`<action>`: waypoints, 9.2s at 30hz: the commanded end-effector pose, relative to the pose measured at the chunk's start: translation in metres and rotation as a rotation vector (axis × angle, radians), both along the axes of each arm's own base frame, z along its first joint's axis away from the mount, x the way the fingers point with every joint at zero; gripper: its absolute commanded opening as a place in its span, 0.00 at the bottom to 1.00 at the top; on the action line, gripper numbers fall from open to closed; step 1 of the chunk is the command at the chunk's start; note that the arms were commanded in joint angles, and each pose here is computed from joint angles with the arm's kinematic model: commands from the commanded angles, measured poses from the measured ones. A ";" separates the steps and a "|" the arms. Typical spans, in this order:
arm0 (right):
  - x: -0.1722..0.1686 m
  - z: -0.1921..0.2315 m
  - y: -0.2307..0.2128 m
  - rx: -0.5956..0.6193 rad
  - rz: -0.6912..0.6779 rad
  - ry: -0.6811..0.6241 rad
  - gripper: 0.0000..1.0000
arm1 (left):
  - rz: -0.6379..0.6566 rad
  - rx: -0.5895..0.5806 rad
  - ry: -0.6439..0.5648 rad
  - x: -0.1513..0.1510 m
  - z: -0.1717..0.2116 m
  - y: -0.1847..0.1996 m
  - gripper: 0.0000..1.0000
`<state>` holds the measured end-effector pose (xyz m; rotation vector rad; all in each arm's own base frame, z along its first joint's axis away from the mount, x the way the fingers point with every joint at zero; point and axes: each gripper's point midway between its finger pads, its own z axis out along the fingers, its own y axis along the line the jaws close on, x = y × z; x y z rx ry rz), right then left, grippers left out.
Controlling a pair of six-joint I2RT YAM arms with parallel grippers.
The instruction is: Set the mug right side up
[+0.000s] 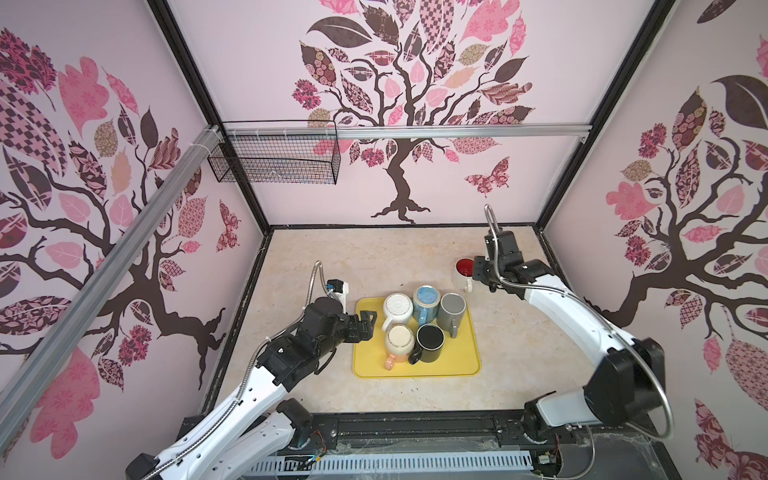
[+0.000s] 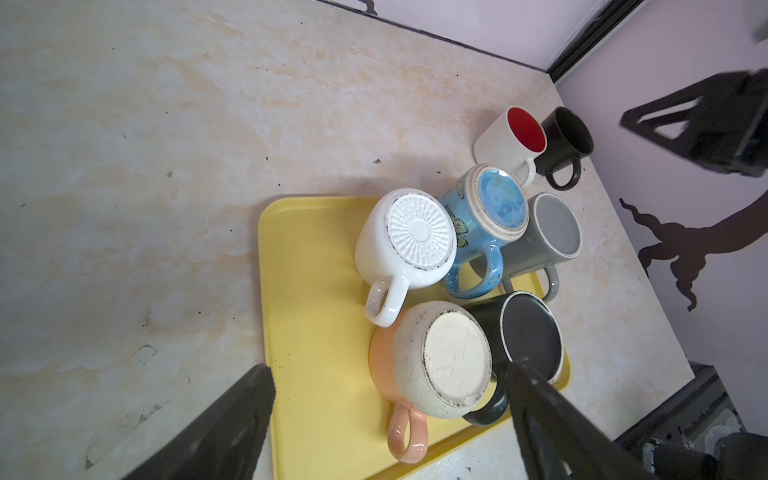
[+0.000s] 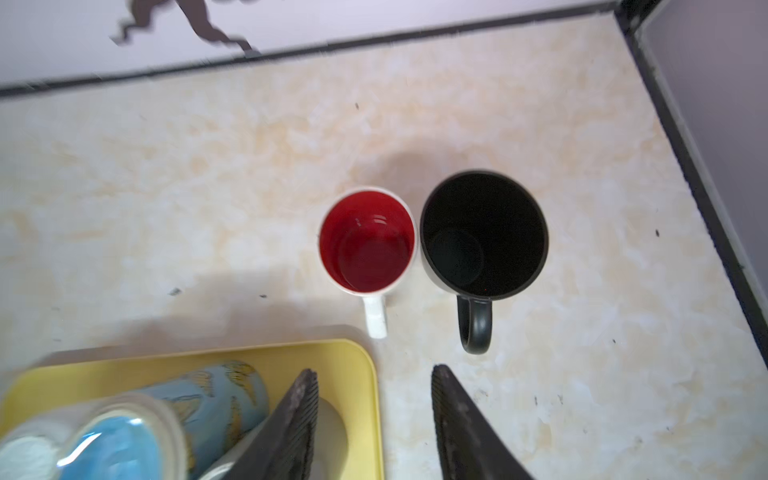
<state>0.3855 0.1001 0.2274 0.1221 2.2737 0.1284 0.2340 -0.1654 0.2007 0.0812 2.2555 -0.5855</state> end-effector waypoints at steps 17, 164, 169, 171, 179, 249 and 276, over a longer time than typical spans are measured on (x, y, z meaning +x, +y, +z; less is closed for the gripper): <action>-0.143 -0.003 0.116 0.143 0.413 -0.004 0.48 | -0.085 0.209 0.058 -0.055 -0.066 -0.024 0.77; -0.167 -0.042 0.126 0.279 0.486 0.010 0.46 | -0.220 0.438 0.198 -0.064 -0.154 -0.055 0.16; -0.167 -0.043 0.125 0.277 0.483 0.005 0.47 | -0.214 0.468 0.208 -0.062 -0.156 -0.055 0.35; -0.167 -0.042 0.125 0.278 0.484 0.002 0.47 | -0.210 0.477 0.207 -0.061 -0.157 -0.055 0.39; -0.167 -0.042 0.124 0.277 0.487 -0.003 0.47 | -0.214 0.474 0.190 -0.056 -0.149 -0.061 0.39; -0.226 0.067 0.188 1.151 0.854 -0.123 0.42 | -0.276 -0.732 -0.374 -0.053 0.161 -0.073 0.00; -0.209 0.110 0.206 1.195 0.905 -0.242 0.34 | -0.370 -0.977 -0.340 -0.059 0.163 -0.095 0.00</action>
